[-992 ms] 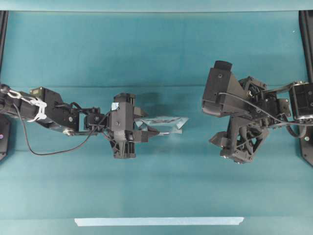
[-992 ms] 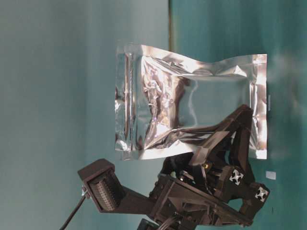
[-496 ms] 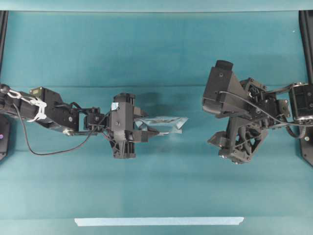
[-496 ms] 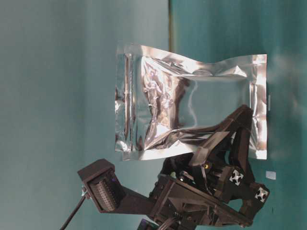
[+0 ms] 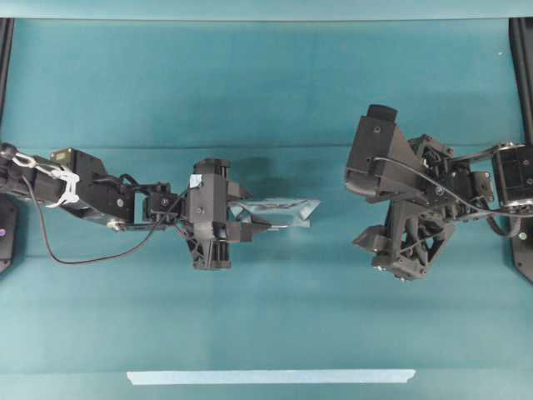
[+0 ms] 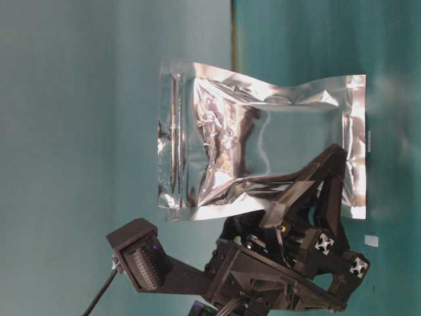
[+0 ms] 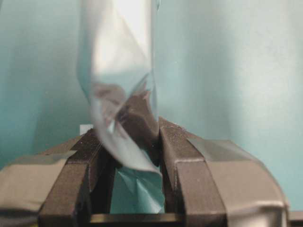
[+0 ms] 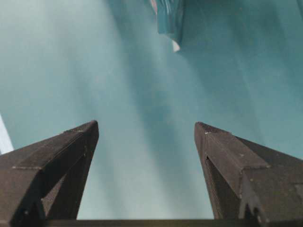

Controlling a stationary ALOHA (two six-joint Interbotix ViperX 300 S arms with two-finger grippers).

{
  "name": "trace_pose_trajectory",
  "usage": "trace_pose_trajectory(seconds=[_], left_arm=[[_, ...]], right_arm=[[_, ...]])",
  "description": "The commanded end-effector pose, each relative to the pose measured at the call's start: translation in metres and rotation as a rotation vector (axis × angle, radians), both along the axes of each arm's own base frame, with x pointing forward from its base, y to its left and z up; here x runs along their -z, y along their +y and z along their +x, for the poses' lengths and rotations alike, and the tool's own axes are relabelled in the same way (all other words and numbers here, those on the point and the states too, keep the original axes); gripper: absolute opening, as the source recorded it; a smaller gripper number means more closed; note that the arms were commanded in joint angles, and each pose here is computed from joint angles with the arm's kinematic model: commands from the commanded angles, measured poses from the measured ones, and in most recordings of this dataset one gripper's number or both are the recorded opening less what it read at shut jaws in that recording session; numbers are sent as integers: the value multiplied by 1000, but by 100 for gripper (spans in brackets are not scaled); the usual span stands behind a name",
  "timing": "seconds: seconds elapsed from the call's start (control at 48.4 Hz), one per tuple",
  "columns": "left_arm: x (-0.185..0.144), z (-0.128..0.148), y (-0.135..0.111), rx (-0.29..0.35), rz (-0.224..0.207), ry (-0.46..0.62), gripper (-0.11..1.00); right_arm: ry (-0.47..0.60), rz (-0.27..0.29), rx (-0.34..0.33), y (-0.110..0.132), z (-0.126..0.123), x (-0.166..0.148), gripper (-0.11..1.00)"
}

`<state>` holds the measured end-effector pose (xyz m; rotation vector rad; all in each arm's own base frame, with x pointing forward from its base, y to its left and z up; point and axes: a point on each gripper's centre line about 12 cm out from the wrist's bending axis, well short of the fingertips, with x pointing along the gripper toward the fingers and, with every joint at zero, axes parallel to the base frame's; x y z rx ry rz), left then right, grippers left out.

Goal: Hand over the silver zip bag and make it stand upright.

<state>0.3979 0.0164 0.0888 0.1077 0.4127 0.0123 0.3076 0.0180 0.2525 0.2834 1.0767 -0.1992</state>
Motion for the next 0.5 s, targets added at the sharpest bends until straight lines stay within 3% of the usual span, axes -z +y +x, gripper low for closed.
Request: trace_pose_trajectory(seconds=[0.0, 0.475], left_arm=[[-9, 2, 0, -1, -2, -25, 27], [-9, 2, 1, -3, -2, -23, 27]], right_arm=[[-32, 11, 9, 1, -1, -9, 83], [-32, 12, 7, 2, -1, -9, 83]])
